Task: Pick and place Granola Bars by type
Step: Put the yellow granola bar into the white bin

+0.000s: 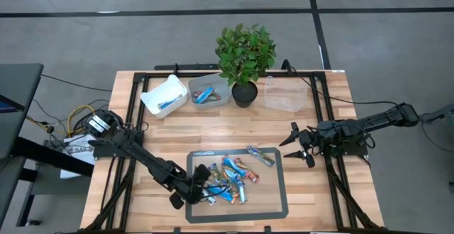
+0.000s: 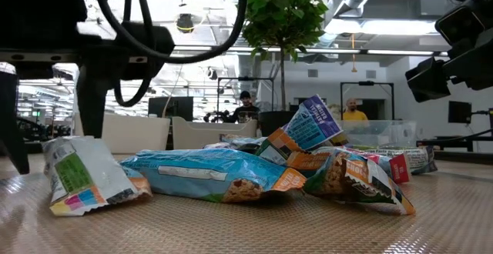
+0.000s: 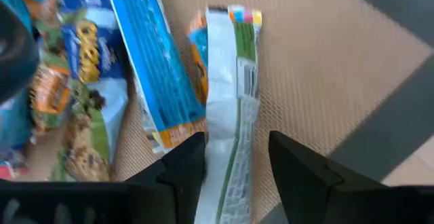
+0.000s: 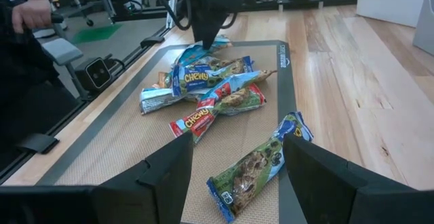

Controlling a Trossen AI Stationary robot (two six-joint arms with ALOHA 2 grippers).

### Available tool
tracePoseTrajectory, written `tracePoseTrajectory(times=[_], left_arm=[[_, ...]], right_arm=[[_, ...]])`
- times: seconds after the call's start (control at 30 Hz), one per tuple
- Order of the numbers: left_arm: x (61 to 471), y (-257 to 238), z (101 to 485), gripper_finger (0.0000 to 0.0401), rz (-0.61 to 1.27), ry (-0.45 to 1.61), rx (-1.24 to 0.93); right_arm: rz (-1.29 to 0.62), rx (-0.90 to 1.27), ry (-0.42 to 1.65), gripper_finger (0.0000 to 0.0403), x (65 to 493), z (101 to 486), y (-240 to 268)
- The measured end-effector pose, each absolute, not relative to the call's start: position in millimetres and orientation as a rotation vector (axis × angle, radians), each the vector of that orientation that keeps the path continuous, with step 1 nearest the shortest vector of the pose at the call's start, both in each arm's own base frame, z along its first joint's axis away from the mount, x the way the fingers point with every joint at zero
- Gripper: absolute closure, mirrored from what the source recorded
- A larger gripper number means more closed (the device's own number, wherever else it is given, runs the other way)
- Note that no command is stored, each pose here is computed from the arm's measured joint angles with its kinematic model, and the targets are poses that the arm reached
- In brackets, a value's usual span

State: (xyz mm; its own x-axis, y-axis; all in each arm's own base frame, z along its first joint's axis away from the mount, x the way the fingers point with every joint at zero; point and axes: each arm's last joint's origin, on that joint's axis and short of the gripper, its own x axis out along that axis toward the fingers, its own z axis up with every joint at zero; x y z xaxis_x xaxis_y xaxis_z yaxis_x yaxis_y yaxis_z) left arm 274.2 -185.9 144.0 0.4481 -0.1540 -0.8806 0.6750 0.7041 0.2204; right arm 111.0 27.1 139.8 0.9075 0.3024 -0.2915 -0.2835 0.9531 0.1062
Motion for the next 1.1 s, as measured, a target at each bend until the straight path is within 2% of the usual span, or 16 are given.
tracePoseTrajectory(times=[0.53, 0.7, 0.87, 1.1], left_arm=[[278.9, -182.9, 135.6, 0.0379, -0.526, 0.989, 0.598], [284.4, -178.4, 142.1, 0.0379, -0.473, 0.976, 0.583], [299.1, -153.8, 175.9, 0.0366, -0.26, 0.892, 0.509], [302.5, -98.5, 213.6, 0.0385, 0.011, 0.897, 0.321]], right_arm=[[0.303, 0.062, 0.31, 0.0182, 111.0, 139.8, 27.1], [0.303, 0.062, 0.307, 0.0182, 111.0, 140.2, 27.1], [0.302, 0.062, 0.31, 0.0182, 110.9, 139.8, 27.1], [0.302, 0.062, 0.31, 0.0182, 110.9, 139.9, 27.1]])
